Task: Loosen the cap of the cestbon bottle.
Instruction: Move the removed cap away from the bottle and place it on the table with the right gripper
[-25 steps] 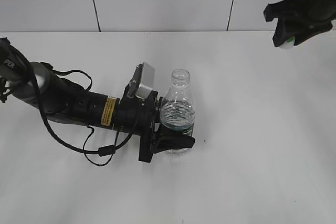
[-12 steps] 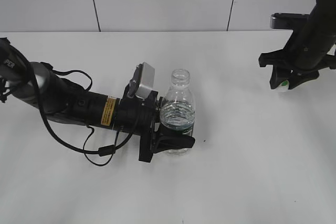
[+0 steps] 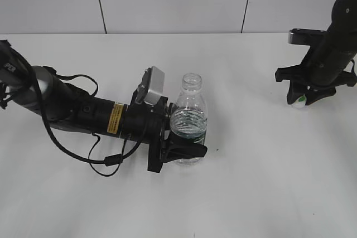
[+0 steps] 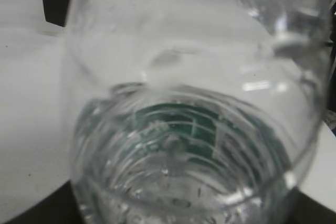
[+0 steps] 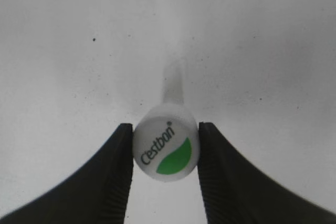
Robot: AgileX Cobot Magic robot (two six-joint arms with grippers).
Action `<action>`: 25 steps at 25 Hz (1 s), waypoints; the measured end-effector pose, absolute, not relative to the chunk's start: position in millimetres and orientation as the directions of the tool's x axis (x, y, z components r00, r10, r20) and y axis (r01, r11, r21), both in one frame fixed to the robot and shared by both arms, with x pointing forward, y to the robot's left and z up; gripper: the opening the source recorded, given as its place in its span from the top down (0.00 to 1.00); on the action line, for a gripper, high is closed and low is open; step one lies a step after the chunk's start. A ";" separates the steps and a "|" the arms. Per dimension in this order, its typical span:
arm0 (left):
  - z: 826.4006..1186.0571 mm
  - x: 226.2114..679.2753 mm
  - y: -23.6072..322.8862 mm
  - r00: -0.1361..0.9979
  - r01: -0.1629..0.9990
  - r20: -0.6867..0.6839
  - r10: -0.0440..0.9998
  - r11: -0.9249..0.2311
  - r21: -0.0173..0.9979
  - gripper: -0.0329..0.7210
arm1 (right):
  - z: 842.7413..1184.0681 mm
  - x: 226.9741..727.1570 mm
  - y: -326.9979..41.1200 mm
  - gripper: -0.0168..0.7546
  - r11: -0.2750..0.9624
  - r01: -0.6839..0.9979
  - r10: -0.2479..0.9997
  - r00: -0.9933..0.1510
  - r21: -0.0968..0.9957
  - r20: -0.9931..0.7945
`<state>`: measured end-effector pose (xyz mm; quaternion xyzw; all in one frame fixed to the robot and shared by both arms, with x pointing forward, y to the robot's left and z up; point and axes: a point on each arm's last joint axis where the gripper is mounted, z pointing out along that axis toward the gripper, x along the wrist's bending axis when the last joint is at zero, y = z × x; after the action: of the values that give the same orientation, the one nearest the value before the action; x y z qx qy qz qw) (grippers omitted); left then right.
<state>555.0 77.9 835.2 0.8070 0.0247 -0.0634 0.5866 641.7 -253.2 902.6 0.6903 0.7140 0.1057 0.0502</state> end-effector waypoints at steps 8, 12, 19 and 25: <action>835.2 555.0 77.9 0.991 0.114 -0.131 -0.035 -0.311 0.944 0.42 | 892.2 643.4 -252.9 0.60 0.018 0.976 0.996 -0.036 0.218 0.077; 835.2 555.0 77.9 0.991 0.114 -0.131 -0.035 -0.311 0.944 0.42 | 886.6 643.4 -252.7 0.60 0.016 0.979 0.996 -0.033 0.205 0.079; 835.2 555.1 77.9 0.991 0.115 -0.131 -0.034 -0.310 0.944 0.42 | 886.7 643.4 -252.5 0.59 0.013 0.979 0.996 -0.031 0.205 0.082; 835.2 555.1 77.9 0.991 0.115 -0.131 -0.034 -0.310 0.944 0.42 | 886.7 643.3 -252.5 0.48 0.013 0.979 0.996 -0.031 0.204 0.082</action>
<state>555.1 77.9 835.2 0.8069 0.0250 -0.0633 0.5867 643.3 -252.5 886.7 0.6949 0.7106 0.1021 0.0424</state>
